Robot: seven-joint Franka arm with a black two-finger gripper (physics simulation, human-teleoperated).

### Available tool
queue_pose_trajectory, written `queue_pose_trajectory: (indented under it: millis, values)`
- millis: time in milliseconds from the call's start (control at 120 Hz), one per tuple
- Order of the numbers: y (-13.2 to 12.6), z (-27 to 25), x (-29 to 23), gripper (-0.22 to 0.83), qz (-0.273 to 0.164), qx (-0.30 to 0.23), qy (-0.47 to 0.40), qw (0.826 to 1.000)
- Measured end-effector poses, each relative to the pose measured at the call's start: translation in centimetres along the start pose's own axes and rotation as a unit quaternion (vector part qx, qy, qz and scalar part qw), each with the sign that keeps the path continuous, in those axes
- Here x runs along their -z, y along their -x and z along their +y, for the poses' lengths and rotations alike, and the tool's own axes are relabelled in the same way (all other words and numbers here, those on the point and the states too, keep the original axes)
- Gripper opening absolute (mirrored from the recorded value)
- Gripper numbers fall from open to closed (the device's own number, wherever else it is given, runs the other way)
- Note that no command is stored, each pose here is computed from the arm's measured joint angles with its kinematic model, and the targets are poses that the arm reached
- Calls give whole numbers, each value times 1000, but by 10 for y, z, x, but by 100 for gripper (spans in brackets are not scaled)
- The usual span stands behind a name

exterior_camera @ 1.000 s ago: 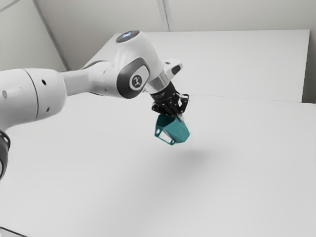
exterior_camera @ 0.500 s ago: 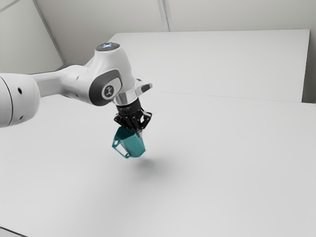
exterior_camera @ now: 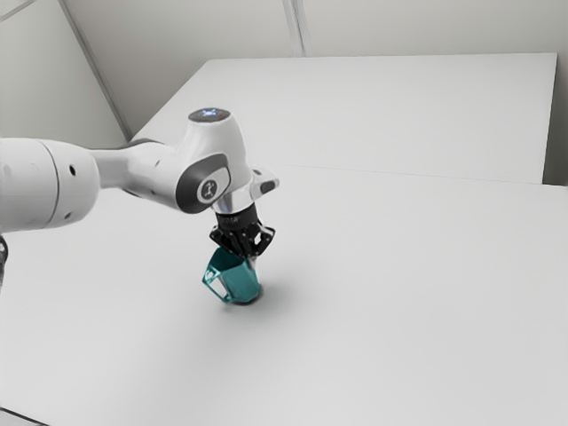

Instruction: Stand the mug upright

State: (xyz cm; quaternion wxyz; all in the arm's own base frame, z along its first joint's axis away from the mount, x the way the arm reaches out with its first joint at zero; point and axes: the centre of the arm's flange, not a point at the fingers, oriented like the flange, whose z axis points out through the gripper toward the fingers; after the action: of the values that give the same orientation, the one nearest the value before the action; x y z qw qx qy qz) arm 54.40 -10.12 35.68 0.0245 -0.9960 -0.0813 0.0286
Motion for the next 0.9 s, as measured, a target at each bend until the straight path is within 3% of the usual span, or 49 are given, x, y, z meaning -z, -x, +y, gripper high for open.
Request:
queue_pose_trajectory:
  millis: [100,283,433,625,900]
  values:
    - [-2,-1,-5,-16,1,-1,0,1000]
    - [-1,0,0,24,7,-5,5,1000]
    - [1,-1,21,43,25,-9,13,1000]
    - [2,2,70,54,60,-14,28,998]
    - [-11,15,170,60,106,-50,34,993]
